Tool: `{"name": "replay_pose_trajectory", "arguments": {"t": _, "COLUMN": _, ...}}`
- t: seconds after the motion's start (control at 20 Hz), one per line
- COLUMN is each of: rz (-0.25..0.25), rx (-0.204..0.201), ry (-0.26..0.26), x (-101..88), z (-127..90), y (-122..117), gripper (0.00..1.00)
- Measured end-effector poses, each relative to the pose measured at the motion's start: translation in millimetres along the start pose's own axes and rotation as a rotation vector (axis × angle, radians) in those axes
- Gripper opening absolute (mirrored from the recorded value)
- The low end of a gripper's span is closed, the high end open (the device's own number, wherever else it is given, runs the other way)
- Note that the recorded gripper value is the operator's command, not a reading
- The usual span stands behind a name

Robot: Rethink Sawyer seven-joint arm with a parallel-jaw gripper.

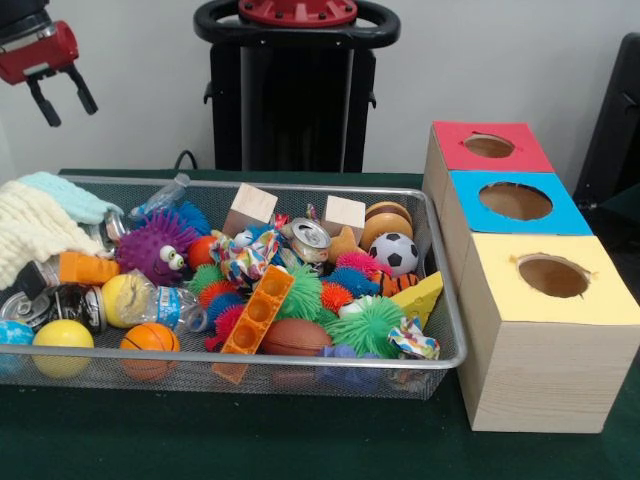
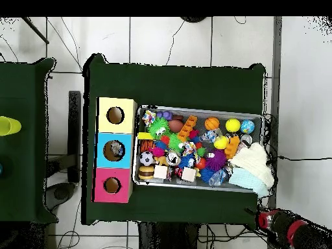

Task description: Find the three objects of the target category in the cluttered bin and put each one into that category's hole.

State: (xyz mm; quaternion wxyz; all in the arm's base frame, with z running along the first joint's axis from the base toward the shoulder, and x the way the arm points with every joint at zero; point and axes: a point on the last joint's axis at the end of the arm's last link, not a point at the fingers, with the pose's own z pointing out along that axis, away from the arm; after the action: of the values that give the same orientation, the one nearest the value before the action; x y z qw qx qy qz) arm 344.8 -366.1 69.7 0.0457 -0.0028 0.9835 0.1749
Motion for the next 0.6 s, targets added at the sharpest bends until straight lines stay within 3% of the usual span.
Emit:
{"name": "replay_pose_trajectory", "arguments": {"t": 0.4, "rz": -0.046, "rx": -0.006, "ry": 0.025, "x": -11.8, "z": 4.8, "y": 20.9, "gripper": 1.0}}
{"name": "replay_pose_trajectory", "arguments": {"t": 0.6, "rz": -0.077, "rx": 0.0, "ry": 0.0, "x": -20.7, "z": 11.7, "y": 35.2, "gripper": 1.0}}
